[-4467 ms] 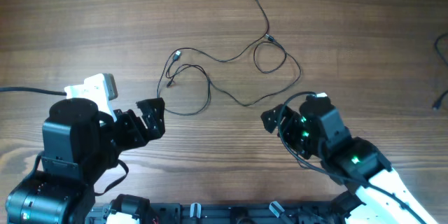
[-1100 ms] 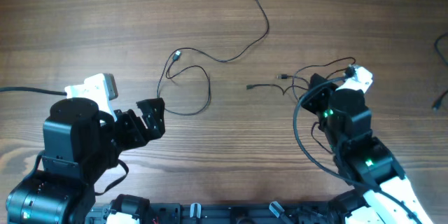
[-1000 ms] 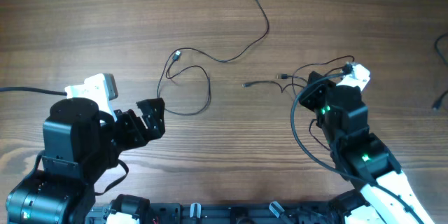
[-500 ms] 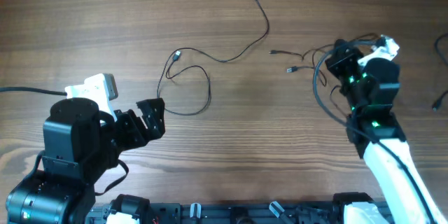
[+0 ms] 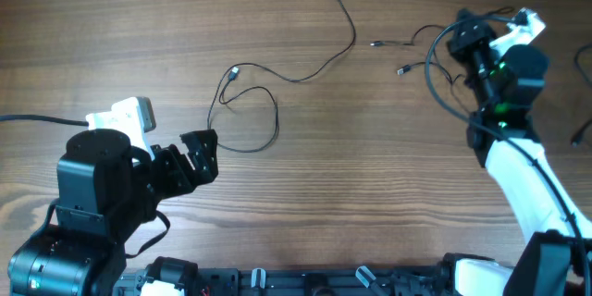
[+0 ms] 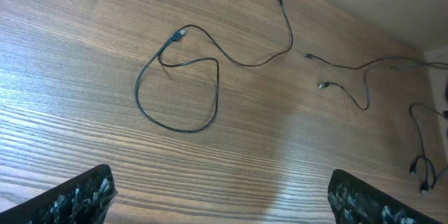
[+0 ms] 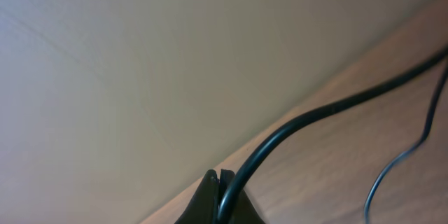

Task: Untangle cables
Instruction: 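Drag the grasped cable to the upper right with the right gripper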

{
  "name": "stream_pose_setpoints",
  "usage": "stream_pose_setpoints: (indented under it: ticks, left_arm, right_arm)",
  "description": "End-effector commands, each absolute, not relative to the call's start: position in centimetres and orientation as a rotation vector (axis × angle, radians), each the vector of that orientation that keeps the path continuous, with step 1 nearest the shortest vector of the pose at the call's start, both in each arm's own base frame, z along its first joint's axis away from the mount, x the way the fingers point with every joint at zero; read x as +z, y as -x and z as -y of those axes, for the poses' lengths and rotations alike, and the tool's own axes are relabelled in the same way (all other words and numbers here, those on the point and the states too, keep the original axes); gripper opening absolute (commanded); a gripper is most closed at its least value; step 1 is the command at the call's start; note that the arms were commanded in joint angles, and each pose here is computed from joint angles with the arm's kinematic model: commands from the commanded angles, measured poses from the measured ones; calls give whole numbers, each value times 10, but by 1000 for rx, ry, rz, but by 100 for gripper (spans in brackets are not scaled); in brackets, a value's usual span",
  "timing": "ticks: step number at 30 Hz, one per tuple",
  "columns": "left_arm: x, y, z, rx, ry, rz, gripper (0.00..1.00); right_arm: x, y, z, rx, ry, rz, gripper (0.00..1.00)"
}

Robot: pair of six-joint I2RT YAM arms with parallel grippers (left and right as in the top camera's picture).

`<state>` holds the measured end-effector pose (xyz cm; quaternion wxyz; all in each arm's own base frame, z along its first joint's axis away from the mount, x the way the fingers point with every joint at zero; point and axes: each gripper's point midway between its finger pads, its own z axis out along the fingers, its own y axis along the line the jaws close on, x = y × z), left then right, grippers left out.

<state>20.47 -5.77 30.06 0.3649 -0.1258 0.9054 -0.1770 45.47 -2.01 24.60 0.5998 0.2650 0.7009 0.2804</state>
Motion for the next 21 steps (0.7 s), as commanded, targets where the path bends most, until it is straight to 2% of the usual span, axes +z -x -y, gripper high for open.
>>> stream_pose_setpoints:
  ticks: [1, 4, 8, 10, 13, 18, 21]
  left_arm:
    - [301, -205, 57, -440, 305, -2323, 100]
    - [301, -205, 57, -440, 305, -2323, 100]
    - [301, -205, 57, -440, 305, -2323, 100]
    - [301, -205, 57, -440, 305, -2323, 100]
    - [301, -205, 57, -440, 305, -2323, 100]
    - [301, -205, 57, -440, 305, -2323, 100]
    - [301, -205, 57, -440, 305, -2323, 100]
  right_arm:
    - [282, -473, 47, 449, -445, -1578, 4]
    - [317, -481, 79, 303, -418, -1499, 4]
    - [395, -488, 128, 31, -306, -1316, 5]
    - [401, -496, 141, -7, -302, -1309, 5]
    - [365, -517, 153, -11, -328, -1379, 4]
    - [228, -552, 159, 37, -408, -1694, 4]
    - [180, -561, 132, 193, -323, -1815, 4]
